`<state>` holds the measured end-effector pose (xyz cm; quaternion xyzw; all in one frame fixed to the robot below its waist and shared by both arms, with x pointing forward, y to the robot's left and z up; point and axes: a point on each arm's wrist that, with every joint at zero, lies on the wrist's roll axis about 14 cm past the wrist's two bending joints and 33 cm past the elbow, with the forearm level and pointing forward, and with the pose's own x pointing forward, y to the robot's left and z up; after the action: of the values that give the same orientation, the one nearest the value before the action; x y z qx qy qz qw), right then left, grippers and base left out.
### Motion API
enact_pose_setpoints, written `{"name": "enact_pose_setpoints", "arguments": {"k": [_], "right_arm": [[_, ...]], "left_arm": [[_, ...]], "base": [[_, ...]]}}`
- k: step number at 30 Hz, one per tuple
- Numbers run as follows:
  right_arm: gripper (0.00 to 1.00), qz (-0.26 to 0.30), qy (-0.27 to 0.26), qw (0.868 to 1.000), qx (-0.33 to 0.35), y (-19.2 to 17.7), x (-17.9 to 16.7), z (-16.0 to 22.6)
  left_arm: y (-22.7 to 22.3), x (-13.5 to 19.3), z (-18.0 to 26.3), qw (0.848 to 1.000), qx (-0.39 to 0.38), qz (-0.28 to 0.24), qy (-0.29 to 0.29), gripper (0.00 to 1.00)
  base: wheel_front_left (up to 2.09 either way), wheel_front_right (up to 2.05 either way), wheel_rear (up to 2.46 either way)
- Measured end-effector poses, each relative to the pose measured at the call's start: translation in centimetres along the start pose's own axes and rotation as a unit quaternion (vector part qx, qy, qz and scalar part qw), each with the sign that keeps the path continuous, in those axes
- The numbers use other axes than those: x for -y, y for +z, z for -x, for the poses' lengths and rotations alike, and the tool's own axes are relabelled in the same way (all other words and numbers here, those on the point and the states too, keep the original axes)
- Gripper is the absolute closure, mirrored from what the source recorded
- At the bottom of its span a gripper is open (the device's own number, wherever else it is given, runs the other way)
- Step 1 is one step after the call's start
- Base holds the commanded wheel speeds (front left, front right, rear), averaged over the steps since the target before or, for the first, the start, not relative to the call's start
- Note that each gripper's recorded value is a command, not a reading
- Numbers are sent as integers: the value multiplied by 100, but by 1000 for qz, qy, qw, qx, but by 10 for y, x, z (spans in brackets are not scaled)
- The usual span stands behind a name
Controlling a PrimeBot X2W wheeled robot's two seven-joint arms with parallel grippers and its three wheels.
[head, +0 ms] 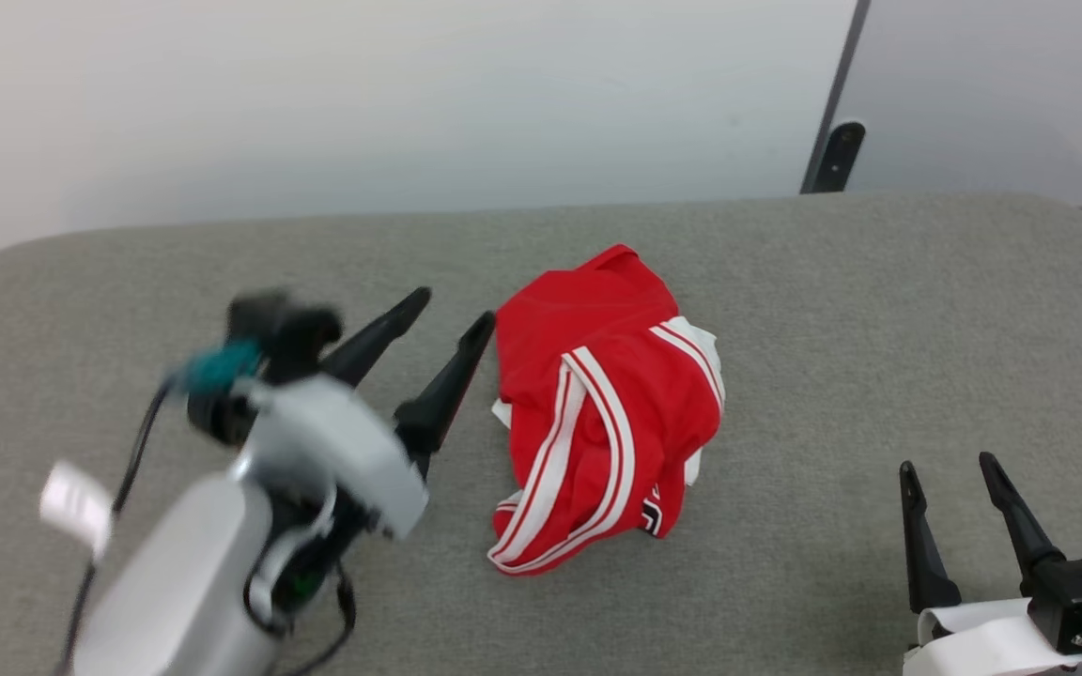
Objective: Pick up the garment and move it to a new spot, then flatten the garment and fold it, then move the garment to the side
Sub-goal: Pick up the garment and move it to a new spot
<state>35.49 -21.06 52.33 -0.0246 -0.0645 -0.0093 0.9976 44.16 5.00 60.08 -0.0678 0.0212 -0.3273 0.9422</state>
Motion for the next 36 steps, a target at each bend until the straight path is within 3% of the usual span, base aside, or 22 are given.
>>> {"name": "enact_pose_setpoints", "arguments": {"k": [7, 13, 23, 36], "right_arm": [[0, -3, 18, 1000, 4, 2, -12, 2], [0, -6, 28, 1000, -2, -1, -19, 4], [0, 7, 45, 999, 4, 1, -28, -3], [0, 7, 41, 999, 7, 4, -23, 6]], "left_arm": [[-2, -10, 42, 991, 127, -14, 43, 0], [-28, -15, 60, 988, 127, 11, 90, 0], [-26, -35, 84, 978, 140, -30, 150, 0], [-31, -76, 161, 950, 142, -56, 274, 0]], "base": [[0, 0, 0], [0, 0, 0], [0, 0, 0], [0, 0, 0]]}}
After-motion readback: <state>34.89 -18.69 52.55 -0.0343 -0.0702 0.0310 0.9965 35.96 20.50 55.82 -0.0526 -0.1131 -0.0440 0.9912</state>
